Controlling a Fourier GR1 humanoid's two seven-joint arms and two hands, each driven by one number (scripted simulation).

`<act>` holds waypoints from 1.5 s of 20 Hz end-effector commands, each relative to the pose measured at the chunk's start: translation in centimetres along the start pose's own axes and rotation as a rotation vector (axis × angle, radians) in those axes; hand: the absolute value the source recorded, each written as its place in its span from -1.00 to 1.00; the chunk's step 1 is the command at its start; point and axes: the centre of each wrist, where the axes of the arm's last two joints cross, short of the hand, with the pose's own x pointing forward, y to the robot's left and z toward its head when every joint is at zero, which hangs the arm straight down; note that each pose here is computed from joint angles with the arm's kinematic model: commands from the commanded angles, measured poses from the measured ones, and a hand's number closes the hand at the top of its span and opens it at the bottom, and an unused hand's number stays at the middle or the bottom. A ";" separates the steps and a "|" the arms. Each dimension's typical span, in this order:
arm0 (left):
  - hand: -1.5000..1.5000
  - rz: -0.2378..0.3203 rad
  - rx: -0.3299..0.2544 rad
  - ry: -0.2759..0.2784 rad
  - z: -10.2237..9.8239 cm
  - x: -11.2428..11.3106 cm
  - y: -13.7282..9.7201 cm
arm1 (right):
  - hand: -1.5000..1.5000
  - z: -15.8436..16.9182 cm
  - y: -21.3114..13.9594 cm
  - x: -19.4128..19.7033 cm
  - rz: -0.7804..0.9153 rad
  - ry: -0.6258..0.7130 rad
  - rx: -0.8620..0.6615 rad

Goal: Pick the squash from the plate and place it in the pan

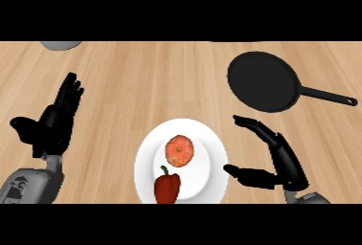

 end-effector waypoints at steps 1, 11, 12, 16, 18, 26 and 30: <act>0.00 -0.008 -0.003 0.011 -0.1 -0.2 0.4 | -1.00 1.2 -2.0 3.0 0.123 0.000 0.009; 0.00 -0.004 -0.013 0.000 -1.0 0.3 0.4 | -1.00 -4.0 -8.1 13.3 0.403 0.164 0.282; 0.00 0.008 -0.016 0.015 -0.5 0.4 -0.8 | -1.00 -4.0 -7.1 15.4 0.405 0.152 0.282; 0.00 0.004 -0.026 0.015 -0.5 -0.8 0.4 | -1.00 -6.3 -4.6 17.3 0.483 0.116 0.272; 0.00 -0.018 -0.024 0.008 -1.9 1.3 1.2 | -1.00 -7.7 -4.3 18.8 0.491 0.123 0.273; 0.00 -0.011 -0.013 -0.012 -0.2 -1.6 0.5 | -1.00 -9.4 0.7 18.6 0.339 0.130 0.454; 0.00 0.005 -0.031 0.003 0.3 0.2 -0.4 | -1.00 -9.0 3.2 18.8 0.367 0.135 0.449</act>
